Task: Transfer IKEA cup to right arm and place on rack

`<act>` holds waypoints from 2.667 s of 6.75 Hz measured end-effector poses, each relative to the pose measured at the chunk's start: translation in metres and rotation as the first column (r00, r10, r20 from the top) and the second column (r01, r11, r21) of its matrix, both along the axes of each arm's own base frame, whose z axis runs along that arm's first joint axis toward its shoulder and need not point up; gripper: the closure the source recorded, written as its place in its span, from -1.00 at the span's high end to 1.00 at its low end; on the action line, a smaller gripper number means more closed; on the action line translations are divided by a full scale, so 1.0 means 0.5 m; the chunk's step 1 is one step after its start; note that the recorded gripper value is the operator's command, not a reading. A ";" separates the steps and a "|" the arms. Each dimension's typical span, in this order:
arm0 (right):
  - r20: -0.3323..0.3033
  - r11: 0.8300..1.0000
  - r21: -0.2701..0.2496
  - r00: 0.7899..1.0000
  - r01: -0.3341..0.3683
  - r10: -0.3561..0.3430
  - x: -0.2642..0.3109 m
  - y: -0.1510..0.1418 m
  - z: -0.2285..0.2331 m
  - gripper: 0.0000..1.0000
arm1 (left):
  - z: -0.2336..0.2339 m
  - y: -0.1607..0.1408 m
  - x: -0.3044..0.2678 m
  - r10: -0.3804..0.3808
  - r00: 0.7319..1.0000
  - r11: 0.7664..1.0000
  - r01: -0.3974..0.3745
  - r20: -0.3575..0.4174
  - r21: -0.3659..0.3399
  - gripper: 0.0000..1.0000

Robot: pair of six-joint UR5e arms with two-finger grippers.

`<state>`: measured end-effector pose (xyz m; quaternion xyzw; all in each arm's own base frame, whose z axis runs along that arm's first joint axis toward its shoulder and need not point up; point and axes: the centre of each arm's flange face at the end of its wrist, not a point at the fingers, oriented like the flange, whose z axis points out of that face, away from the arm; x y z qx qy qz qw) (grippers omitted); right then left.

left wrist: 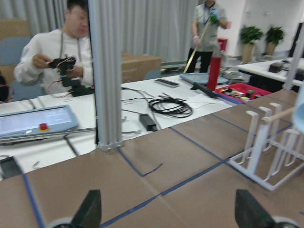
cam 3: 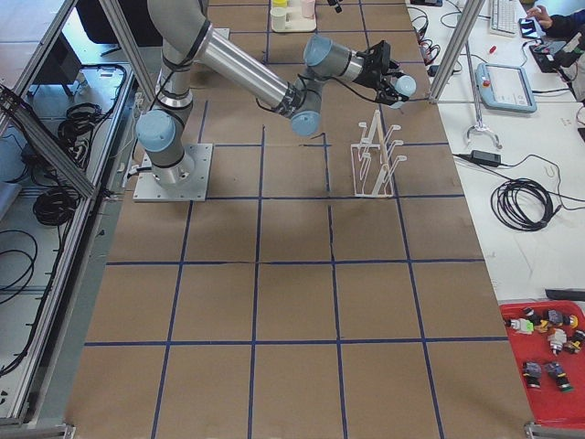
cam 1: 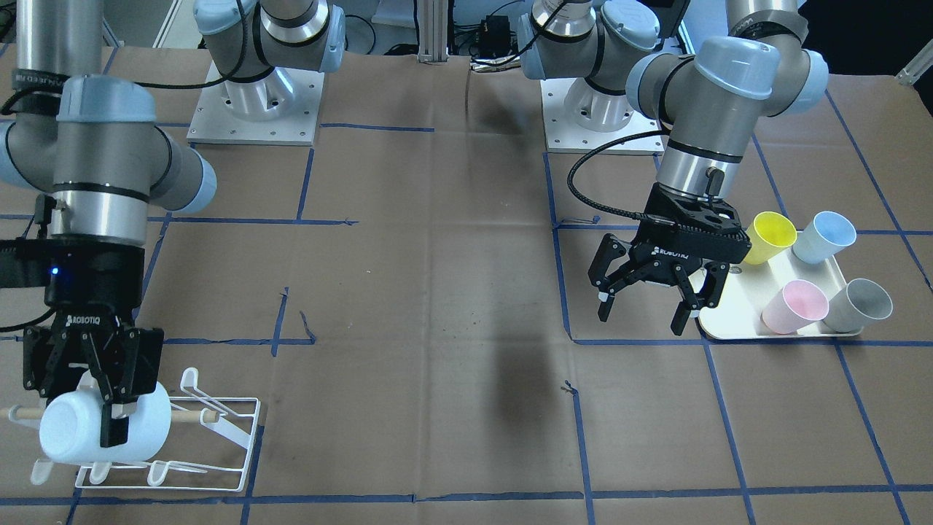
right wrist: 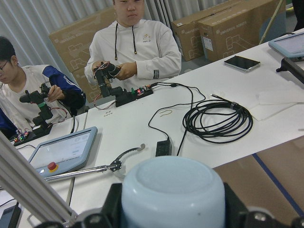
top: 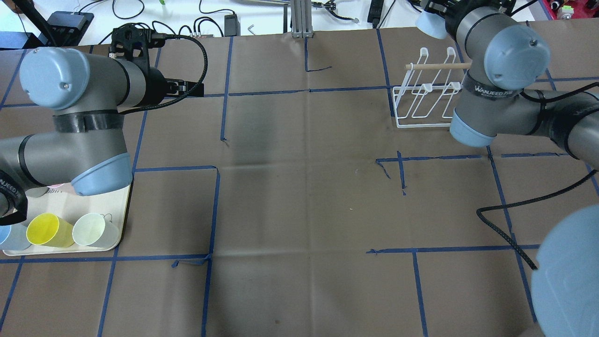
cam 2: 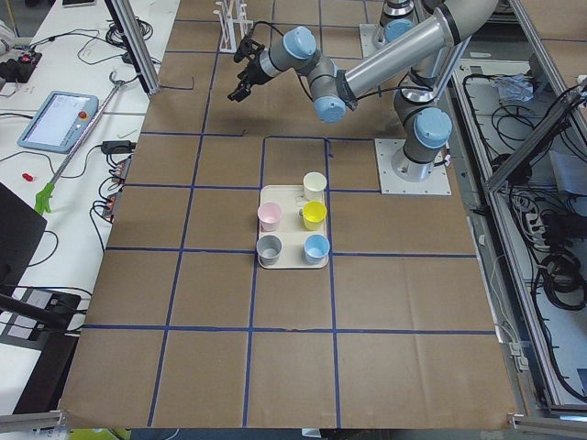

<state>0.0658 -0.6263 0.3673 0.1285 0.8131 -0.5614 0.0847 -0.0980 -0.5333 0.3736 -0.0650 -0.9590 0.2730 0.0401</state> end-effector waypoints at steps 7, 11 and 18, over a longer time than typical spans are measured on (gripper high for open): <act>-0.095 0.999 0.047 0.995 0.012 -0.008 -0.016 -0.020 -0.188 -0.76 | 0.244 0.063 0.002 0.050 0.993 0.866 -0.097 0.109 0.490 0.98; -0.088 0.998 0.063 0.996 0.023 -0.018 -0.014 -0.024 -0.203 1.00 | 0.229 0.131 0.003 0.071 0.992 0.821 -0.120 0.108 0.558 0.98; -0.095 0.998 -0.060 0.995 -0.009 0.004 0.028 0.022 -0.022 1.00 | 0.130 0.219 0.275 0.118 0.990 0.783 -0.140 0.076 0.606 0.96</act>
